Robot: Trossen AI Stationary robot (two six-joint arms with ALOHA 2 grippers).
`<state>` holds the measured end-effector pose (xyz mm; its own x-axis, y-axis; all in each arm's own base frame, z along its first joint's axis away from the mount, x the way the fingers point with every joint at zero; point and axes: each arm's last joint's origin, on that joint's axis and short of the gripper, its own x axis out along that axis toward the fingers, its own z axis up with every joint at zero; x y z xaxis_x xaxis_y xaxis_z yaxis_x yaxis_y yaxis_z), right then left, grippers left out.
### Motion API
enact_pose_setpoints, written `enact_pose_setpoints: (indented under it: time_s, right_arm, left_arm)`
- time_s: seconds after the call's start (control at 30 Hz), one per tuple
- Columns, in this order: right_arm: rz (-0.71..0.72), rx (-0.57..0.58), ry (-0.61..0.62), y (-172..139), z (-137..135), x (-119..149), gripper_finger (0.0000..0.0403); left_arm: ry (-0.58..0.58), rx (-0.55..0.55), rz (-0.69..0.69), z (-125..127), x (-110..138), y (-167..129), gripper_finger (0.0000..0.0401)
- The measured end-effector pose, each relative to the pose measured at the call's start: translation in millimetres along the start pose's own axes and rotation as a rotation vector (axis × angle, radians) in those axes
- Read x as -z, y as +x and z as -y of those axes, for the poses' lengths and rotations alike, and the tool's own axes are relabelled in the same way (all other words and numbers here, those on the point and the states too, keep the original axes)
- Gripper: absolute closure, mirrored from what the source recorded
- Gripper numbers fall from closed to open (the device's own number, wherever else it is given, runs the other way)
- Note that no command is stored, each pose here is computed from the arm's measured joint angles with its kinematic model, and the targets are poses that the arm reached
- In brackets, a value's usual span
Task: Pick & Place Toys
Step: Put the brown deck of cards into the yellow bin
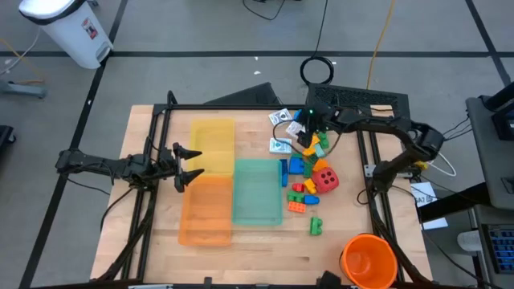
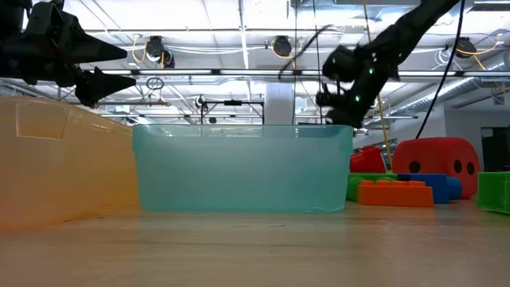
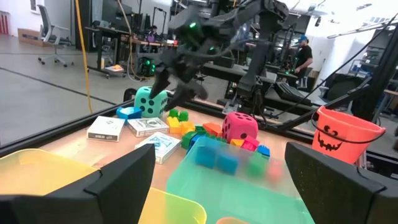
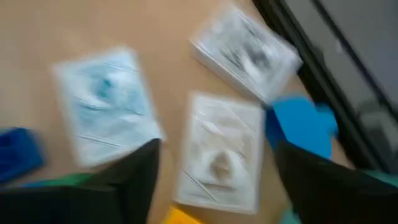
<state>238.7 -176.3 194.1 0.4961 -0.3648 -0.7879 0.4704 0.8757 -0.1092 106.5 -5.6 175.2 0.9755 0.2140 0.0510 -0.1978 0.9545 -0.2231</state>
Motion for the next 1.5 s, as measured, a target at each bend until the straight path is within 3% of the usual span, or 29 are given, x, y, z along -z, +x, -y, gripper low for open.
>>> enact_pose_setpoints:
  time_s: [0.1,0.23,0.33,0.6,1.0,1.23,1.37,1.5]
  right_arm:
    - [-0.059,0.012,0.03,14,11,8,0.0041]
    - [-0.099,-0.008,0.056,27,20,15,0.0012]
    - [-0.1,-0.078,0.062,34,20,18,0.0013]
    - [-0.156,-0.026,0.039,56,20,26,0.0024]
    - [-0.312,-0.177,-0.036,40,-6,36,0.0025]
    - [-0.195,-0.145,-0.185,17,-24,20,0.0025]
    - [-0.044,-0.077,-0.224,-3,-31,2,0.0025]
    - [0.027,-0.097,-0.215,-13,-40,-5,0.0025]
  left_arm:
    - [0.0,0.0,0.0,0,0,0,0.0038]
    - [0.0,0.0,0.0,0,0,0,0.0038]
    - [0.001,0.0,-0.001,0,0,0,0.0038]
    - [0.001,0.0,-0.001,0,0,0,0.0038]
    - [0.001,0.0,-0.001,0,0,0,0.0038]
    - [0.001,0.0,-0.001,0,0,0,0.0038]
    - [0.001,0.0,-0.001,0,0,0,0.0038]
    - [0.001,0.0,-0.001,0,0,0,0.0038]
